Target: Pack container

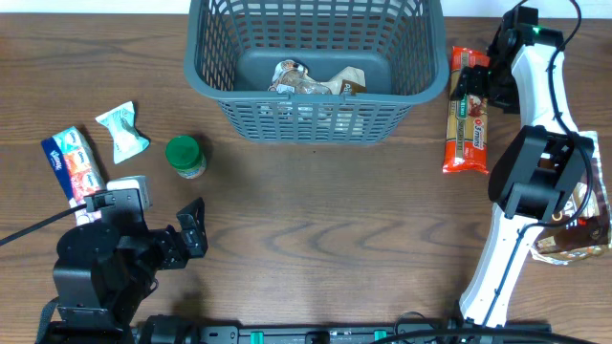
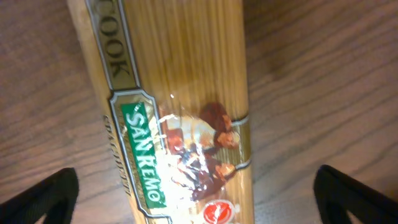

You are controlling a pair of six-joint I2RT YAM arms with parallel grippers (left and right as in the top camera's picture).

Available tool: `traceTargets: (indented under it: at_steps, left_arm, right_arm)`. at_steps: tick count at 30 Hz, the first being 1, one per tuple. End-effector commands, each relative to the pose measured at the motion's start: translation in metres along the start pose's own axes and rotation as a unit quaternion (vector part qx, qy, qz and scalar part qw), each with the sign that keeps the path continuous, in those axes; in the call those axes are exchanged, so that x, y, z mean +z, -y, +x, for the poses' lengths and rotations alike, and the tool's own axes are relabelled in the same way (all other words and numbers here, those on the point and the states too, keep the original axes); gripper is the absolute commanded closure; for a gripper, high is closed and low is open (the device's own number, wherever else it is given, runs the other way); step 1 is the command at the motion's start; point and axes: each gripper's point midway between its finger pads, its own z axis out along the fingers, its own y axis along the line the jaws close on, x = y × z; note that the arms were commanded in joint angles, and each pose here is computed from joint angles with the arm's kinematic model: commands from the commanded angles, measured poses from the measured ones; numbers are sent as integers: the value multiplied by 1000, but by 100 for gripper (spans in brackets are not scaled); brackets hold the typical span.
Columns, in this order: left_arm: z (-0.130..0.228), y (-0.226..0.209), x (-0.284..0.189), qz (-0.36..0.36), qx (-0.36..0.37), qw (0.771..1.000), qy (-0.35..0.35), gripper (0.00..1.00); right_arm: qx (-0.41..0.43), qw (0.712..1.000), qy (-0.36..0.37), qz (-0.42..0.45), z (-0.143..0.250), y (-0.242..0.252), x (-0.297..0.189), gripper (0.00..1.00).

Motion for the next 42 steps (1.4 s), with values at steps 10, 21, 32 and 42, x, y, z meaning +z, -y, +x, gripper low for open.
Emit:
traceTargets:
  at_steps: [10,21,32,42]
  left_arm:
    - [-3,3,-3,7,0,1000,3,1]
    - [-3,3,-3,7,0,1000,3,2]
    - [-3,3,-3,7,0,1000,3,2]
    - [-3,3,-3,7,0,1000,3,1]
  right_arm:
    - [-5,1000,7,-8,-5,-2,8,1]
    - [-2,997,-73,-2,26,-1,66,1]
    - [-3,995,-100,1,39,-1,74,84]
    - [-10,994,-101,-36,40,-22,64,99]
